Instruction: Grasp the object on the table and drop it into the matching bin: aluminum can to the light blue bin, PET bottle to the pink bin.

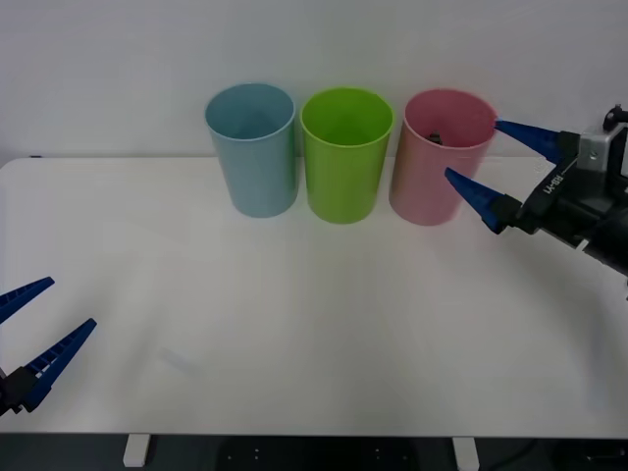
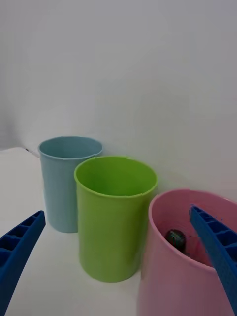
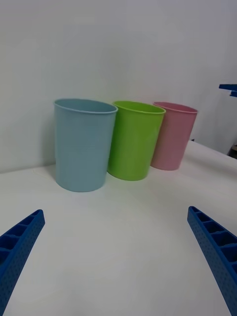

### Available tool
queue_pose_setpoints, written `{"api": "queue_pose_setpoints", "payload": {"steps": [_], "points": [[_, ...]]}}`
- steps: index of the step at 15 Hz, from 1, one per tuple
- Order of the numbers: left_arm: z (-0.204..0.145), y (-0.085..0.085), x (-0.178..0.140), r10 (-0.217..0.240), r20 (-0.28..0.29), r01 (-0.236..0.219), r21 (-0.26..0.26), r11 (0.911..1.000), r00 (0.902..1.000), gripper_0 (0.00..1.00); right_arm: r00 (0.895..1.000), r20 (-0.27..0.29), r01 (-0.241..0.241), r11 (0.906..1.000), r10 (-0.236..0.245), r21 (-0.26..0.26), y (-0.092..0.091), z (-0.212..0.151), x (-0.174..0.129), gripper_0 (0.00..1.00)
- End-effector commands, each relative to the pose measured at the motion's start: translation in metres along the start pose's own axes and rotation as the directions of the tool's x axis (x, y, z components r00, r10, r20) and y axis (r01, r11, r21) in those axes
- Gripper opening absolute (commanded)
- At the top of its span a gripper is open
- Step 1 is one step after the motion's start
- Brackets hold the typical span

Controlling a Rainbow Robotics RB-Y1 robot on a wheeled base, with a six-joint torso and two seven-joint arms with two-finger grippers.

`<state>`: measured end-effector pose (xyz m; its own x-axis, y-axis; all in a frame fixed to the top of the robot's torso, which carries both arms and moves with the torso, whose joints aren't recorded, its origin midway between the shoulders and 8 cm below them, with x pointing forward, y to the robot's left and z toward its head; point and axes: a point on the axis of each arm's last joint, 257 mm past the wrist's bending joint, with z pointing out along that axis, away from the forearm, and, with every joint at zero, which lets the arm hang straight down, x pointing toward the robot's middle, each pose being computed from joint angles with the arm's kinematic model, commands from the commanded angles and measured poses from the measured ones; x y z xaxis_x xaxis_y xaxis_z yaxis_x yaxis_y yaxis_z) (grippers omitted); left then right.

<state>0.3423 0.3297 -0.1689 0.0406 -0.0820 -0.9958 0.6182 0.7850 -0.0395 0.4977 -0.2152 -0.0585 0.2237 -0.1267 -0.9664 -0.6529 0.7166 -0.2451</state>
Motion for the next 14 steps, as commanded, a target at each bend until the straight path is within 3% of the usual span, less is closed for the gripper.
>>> {"api": "queue_pose_setpoints", "payload": {"steps": [1, 3, 9, 14], "points": [[0.0, 0.0, 0.0, 0.0, 0.0, 0.0, 0.0, 1.0, 1.0, 1.0, 0.999, -0.024, 0.046, 0.9988, -0.046, -0.02, 0.007, -0.022, 0.016, 1.0], [0.0, 0.0, 0.0, 0.0, 0.0, 0.0, 0.0, 1.0, 1.0, 1.0, 0.997, -0.037, 0.069, 0.9974, -0.07, -0.022, 0.01, -0.038, 0.026, 1.0], [0.0, 0.0, 0.0, 0.0, 0.0, 0.0, 0.0, 1.0, 1.0, 1.0, 0.997, -0.078, 0.005, 0.9991, -0.008, -0.042, 0.024, -0.095, 0.052, 1.0], [0.0, 0.0, 0.0, 0.0, 0.0, 0.0, 0.0, 1.0, 1.0, 1.0, 0.991, -0.13, -0.039, 0.999, 0.036, -0.024, 0.037, -0.128, 0.068, 1.0]]}}
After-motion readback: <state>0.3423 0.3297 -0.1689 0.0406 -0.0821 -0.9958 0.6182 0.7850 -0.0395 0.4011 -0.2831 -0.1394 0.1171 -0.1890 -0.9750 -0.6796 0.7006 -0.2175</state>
